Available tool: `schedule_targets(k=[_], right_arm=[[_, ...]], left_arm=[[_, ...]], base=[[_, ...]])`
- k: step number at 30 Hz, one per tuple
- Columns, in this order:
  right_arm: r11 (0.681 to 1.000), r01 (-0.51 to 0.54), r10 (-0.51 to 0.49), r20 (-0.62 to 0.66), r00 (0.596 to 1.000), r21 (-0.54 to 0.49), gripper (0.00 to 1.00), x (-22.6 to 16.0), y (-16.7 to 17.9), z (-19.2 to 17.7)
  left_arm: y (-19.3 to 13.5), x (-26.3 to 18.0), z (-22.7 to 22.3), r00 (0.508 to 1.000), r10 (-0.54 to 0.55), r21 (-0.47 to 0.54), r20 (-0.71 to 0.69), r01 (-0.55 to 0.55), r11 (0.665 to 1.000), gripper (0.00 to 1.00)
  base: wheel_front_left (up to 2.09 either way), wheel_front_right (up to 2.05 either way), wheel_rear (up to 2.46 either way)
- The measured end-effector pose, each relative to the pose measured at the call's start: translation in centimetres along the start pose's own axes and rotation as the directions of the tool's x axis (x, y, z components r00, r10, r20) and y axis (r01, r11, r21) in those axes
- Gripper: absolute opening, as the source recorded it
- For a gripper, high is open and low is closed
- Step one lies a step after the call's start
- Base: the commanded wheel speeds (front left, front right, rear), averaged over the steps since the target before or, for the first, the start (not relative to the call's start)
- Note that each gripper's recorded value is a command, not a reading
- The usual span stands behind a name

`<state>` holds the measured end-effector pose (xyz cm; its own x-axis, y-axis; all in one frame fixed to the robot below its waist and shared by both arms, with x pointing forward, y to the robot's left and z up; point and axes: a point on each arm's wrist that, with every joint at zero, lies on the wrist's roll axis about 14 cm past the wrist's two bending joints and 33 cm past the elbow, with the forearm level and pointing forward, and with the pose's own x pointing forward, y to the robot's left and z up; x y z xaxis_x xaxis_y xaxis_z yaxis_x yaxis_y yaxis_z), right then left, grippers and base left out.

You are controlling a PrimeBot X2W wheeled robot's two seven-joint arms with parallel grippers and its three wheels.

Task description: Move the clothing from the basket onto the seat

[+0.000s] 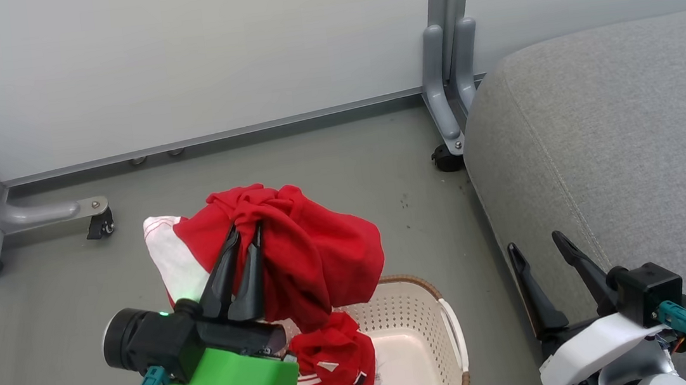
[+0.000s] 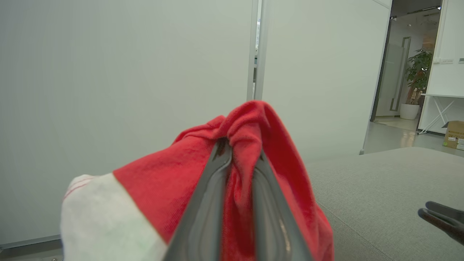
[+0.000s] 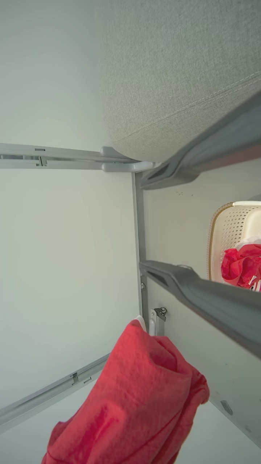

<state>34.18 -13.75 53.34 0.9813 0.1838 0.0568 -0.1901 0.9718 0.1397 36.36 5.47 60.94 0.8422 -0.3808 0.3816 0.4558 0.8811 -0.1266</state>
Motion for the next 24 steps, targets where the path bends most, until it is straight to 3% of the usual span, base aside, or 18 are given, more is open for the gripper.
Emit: schedule_targets(k=[13,20,24], right_arm=[[1.000,-0.017,0.017,-0.005,1.000,0.001,1.00,0.1,0.6,-0.1],[0.974,-0.228,0.228,0.016,0.974,0.009,1.00,2.0,7.3,0.9],[0.918,-0.396,0.395,0.032,0.918,0.013,1.00,2.9,12.5,1.6]], left_arm=[[0.1,0.0,0.1,1.000,0.002,-0.001,0.004,-0.002,1.000,0.00],[0.0,-0.1,-0.2,1.000,-0.004,-0.001,-0.007,0.004,1.000,0.00],[0.1,-0.1,-0.5,1.000,-0.007,0.003,-0.014,0.007,1.000,0.00]], base=[[0.00,0.00,0.00],[0.00,0.00,0.00],[0.00,0.00,0.00]])
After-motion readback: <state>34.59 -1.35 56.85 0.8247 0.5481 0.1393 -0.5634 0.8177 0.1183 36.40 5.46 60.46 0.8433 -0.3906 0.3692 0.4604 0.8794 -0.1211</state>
